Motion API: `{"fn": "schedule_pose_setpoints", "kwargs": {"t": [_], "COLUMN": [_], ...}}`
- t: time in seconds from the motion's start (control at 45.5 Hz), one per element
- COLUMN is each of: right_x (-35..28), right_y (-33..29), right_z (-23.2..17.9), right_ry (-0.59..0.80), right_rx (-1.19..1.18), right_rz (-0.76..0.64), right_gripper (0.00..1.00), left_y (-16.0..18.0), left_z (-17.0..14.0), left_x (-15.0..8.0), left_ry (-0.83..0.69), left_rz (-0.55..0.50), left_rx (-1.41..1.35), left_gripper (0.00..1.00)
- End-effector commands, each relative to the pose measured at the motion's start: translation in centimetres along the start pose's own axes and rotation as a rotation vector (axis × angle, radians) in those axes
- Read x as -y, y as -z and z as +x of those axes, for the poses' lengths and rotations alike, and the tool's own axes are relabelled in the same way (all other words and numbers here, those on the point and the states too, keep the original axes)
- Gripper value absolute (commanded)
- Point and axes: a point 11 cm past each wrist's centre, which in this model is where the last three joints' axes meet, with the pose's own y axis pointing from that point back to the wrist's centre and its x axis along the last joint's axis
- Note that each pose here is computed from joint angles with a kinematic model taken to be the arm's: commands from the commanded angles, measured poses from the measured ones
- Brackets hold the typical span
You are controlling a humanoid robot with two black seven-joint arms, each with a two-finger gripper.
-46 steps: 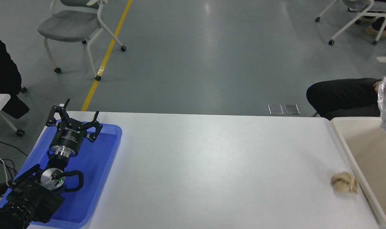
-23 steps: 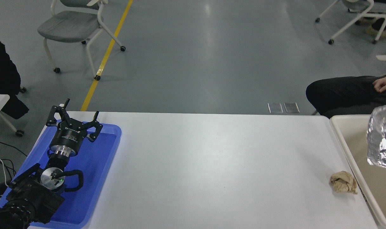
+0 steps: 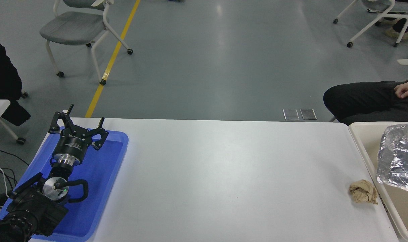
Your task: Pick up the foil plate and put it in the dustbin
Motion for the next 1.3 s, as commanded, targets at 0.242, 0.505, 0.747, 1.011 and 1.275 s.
{"fn": "schedule_pose_setpoints", "kwargs": {"t": [0.242, 0.505, 0.747, 1.011, 1.275], "right_x": [0.1, -0.2, -1.9, -5.3, -11.3], "right_y": [0.3, 4.4, 9.4, 13.0, 16.1], "right_z": [-0.4, 0.8, 4.2, 5.7, 3.7], "right_ry": [0.006, -0.004, -0.011, 0.062, 0.263], "right_rx": [0.004, 0.006, -0.094, -0.214, -0.352], "right_rz": [0.008, 0.083, 0.184, 0.286, 0.420], "right_gripper": [1.00, 1.00, 1.00, 1.00, 1.00], "left_y": [0.0, 0.0, 0.1, 0.1, 0.0], "left_z": [0.0, -0.1, -0.2, -0.1, -0.1], "left_x": [0.0, 0.1, 0.1, 0.1, 0.1], "left_ry": [0.000, 0.001, 0.004, 0.002, 0.003], "left_rz": [0.000, -0.001, 0.001, 0.000, 0.000], "left_rx": [0.000, 0.000, -0.003, -0.001, -0.001], "left_gripper": [1.00, 1.00, 1.00, 1.00, 1.00]}}
